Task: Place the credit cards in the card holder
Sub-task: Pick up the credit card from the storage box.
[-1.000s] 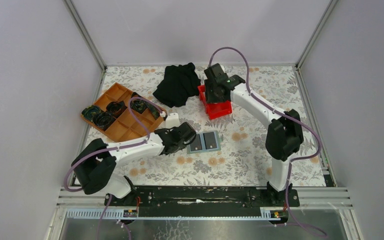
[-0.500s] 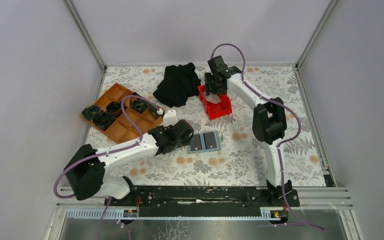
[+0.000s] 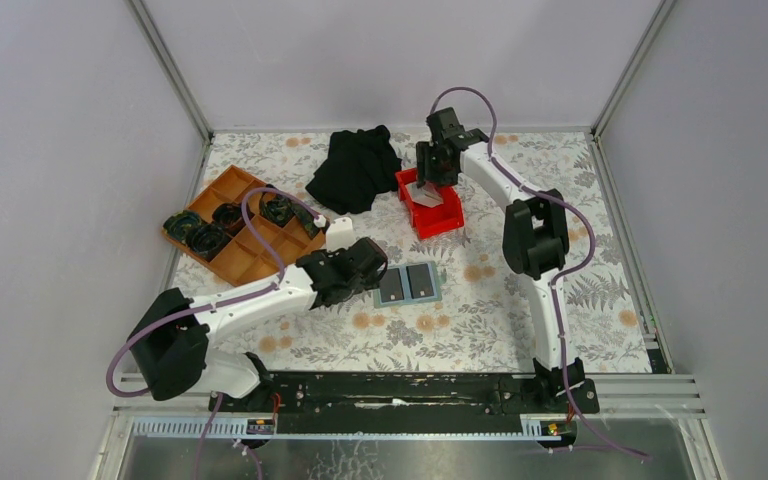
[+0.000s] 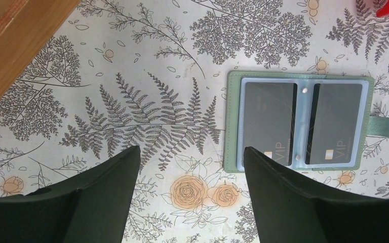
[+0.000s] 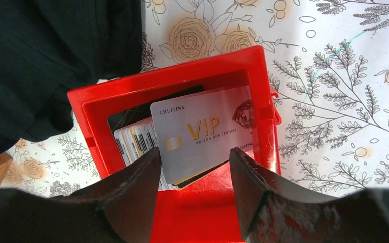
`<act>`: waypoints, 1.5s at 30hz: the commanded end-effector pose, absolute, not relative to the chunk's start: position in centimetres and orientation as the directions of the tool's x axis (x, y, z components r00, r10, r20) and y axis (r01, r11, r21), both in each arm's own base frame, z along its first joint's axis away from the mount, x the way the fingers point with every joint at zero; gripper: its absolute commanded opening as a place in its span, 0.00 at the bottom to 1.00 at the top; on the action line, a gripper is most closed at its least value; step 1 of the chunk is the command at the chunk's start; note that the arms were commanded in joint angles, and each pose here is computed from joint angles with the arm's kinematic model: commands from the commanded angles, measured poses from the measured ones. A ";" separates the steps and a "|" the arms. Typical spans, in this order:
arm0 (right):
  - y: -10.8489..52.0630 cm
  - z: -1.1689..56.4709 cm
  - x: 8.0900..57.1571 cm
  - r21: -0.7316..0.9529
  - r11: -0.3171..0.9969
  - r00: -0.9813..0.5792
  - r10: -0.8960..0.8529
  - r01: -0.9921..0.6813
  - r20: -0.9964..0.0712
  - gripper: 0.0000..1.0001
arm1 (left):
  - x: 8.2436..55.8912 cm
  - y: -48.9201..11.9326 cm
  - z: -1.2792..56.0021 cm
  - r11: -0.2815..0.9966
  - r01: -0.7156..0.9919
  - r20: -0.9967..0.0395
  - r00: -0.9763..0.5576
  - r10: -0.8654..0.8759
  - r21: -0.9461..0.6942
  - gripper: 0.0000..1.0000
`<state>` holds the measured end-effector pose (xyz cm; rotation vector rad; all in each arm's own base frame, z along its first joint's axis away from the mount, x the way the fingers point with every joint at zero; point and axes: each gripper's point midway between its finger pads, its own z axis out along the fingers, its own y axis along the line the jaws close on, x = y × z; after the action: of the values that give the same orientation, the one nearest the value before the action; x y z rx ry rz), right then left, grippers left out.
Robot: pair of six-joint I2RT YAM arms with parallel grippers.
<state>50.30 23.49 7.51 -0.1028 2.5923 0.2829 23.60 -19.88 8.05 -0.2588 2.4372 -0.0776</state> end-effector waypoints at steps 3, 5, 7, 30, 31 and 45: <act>24.7 8.1 51.0 0.253 0.950 -0.860 -0.028 -0.181 -0.510 0.58 | 24.3 -19.8 9.1 0.978 -0.179 -0.657 -0.726 -0.205 -0.107 0.82; 25.0 8.0 50.8 0.268 0.944 -0.865 -0.032 -0.190 -0.502 0.56 | 24.3 -19.7 9.0 0.978 -0.181 -0.656 -0.727 -0.205 -0.105 0.82; 25.4 8.1 50.6 0.285 0.937 -0.868 -0.036 -0.201 -0.495 0.54 | 24.3 -19.7 8.8 0.977 -0.186 -0.654 -0.728 -0.208 -0.104 0.82; 26.1 12.2 49.7 0.353 0.910 -0.850 0.003 -0.216 -0.527 0.33 | 24.0 -19.7 8.1 0.969 -0.215 -0.636 -0.732 -0.243 -0.122 0.82; 26.0 12.3 49.7 0.353 0.911 -0.849 0.005 -0.215 -0.528 0.33 | 23.9 -19.7 8.1 0.969 -0.215 -0.635 -0.734 -0.242 -0.121 0.82; 26.4 13.4 49.2 0.380 0.900 -0.849 0.020 -0.215 -0.528 0.31 | 23.7 -19.7 7.9 0.968 -0.215 -0.630 -0.736 -0.247 -0.129 0.82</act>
<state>49.81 25.33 8.67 -0.1300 2.5981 0.4937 23.83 -20.10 8.01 -0.3123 2.4293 -0.0857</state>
